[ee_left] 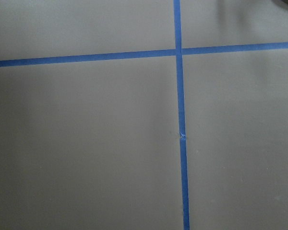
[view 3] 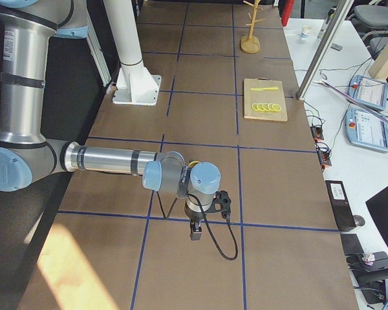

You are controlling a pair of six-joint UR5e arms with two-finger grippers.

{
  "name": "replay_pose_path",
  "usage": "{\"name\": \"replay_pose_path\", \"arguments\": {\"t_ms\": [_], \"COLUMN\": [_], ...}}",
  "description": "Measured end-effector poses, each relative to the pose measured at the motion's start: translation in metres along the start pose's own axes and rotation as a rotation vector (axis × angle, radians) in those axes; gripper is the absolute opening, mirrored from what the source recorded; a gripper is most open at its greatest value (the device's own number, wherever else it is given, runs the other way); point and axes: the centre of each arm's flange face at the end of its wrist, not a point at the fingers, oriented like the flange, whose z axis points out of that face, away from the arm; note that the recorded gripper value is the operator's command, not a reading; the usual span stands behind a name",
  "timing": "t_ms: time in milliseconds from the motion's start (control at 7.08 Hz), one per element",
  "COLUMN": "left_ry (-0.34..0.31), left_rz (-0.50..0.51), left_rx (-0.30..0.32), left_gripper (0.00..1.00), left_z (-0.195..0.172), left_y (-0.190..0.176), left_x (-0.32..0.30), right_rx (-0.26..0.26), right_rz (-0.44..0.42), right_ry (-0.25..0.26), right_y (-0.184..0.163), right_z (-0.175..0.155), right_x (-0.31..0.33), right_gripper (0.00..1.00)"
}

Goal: Hang cup on storage rack

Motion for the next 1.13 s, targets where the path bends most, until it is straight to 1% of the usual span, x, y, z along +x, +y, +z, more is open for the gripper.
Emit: {"name": "replay_pose_path", "arguments": {"t_ms": [141, 282, 424, 565, 706, 847, 988, 1129], "left_ry": [0.0, 0.0, 0.0, 0.0, 0.0, 0.001, 0.002, 0.002], "left_rz": [0.003, 0.005, 0.005, 0.005, 0.005, 0.006, 0.01, 0.014], "left_rx": [-0.002, -0.005, -0.009, -0.014, -0.021, -0.029, -0.036, -0.04], "left_gripper": [1.0, 1.0, 1.0, 1.0, 1.0, 1.0, 1.0, 1.0], "left_z": [0.001, 0.003, 0.004, 0.006, 0.009, 0.013, 0.016, 0.018], "left_y": [0.0, -0.001, -0.001, -0.001, -0.001, -0.001, -0.002, -0.002], "left_x": [0.001, 0.002, 0.002, 0.002, 0.002, 0.003, 0.005, 0.006], "right_rx": [0.008, 0.028, 0.061, 0.099, 0.136, 0.157, 0.167, 0.172], "right_rz": [-0.023, -0.07, -0.123, -0.159, -0.176, -0.196, -0.219, -0.213], "right_ry": [0.004, 0.008, 0.003, -0.024, -0.073, -0.106, -0.12, -0.132], "right_y": [-0.01, -0.029, -0.052, -0.068, -0.077, -0.078, -0.077, -0.077], "right_z": [-0.002, -0.007, -0.017, -0.027, -0.035, -0.041, -0.043, -0.041], "right_x": [-0.008, -0.024, -0.043, -0.061, -0.08, -0.099, -0.119, -0.142], "right_gripper": [1.0, 1.0, 1.0, 1.0, 1.0, 1.0, 1.0, 1.0]}}
